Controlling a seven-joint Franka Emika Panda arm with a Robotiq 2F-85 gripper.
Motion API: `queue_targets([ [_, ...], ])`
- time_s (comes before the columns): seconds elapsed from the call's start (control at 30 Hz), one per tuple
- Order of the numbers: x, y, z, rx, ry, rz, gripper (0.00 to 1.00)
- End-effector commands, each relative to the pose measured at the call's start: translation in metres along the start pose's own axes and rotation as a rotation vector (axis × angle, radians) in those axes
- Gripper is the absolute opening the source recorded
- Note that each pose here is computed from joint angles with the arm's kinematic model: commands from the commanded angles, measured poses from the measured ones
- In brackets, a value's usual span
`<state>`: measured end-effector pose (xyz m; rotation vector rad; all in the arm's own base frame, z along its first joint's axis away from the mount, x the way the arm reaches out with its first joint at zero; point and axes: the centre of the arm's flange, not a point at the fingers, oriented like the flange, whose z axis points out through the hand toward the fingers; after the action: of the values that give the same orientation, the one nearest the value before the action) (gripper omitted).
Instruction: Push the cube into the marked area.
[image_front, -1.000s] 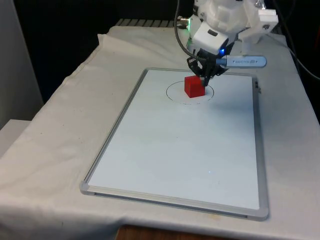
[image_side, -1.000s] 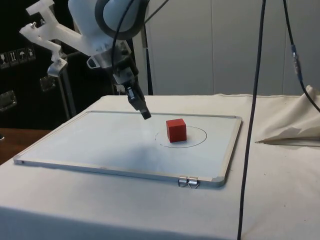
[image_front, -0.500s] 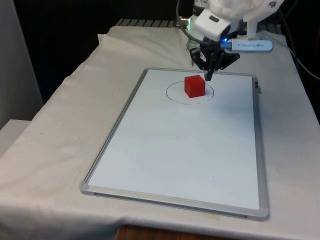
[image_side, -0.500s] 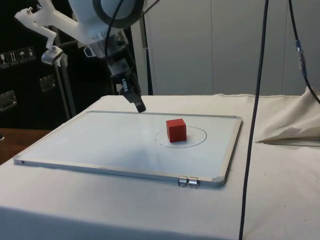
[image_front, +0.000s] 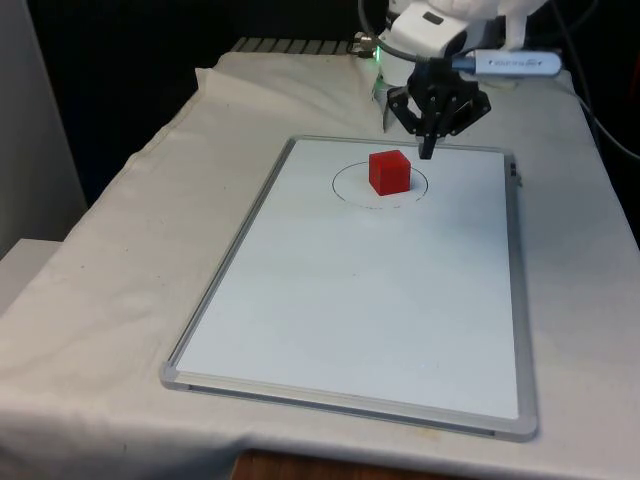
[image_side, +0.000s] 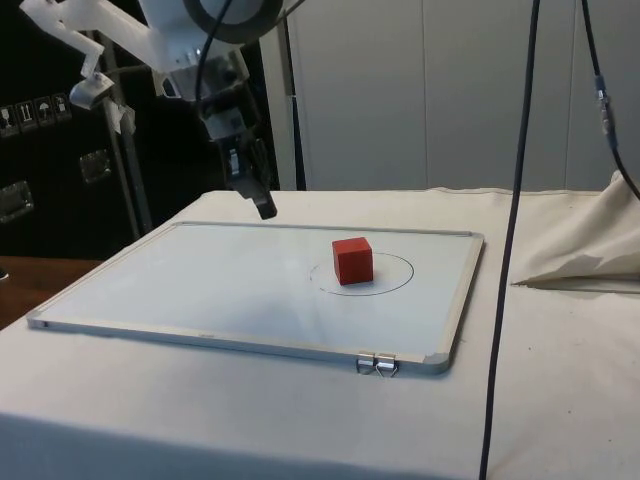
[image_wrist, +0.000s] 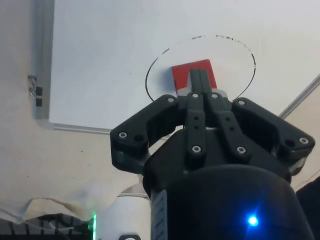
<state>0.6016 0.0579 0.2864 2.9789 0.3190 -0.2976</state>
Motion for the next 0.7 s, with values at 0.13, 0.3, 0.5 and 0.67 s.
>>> queue_targets([
  [0.13,0.003,-0.002,-0.009,0.014,0.037,0.038,0.0],
  [0.3,0.005,-0.004,-0.014,0.018,0.061,0.064,0.0],
  [0.5,0.006,-0.005,-0.019,0.021,0.078,0.089,0.0],
  [0.67,0.007,-0.005,-0.021,0.026,0.086,0.122,0.0],
])
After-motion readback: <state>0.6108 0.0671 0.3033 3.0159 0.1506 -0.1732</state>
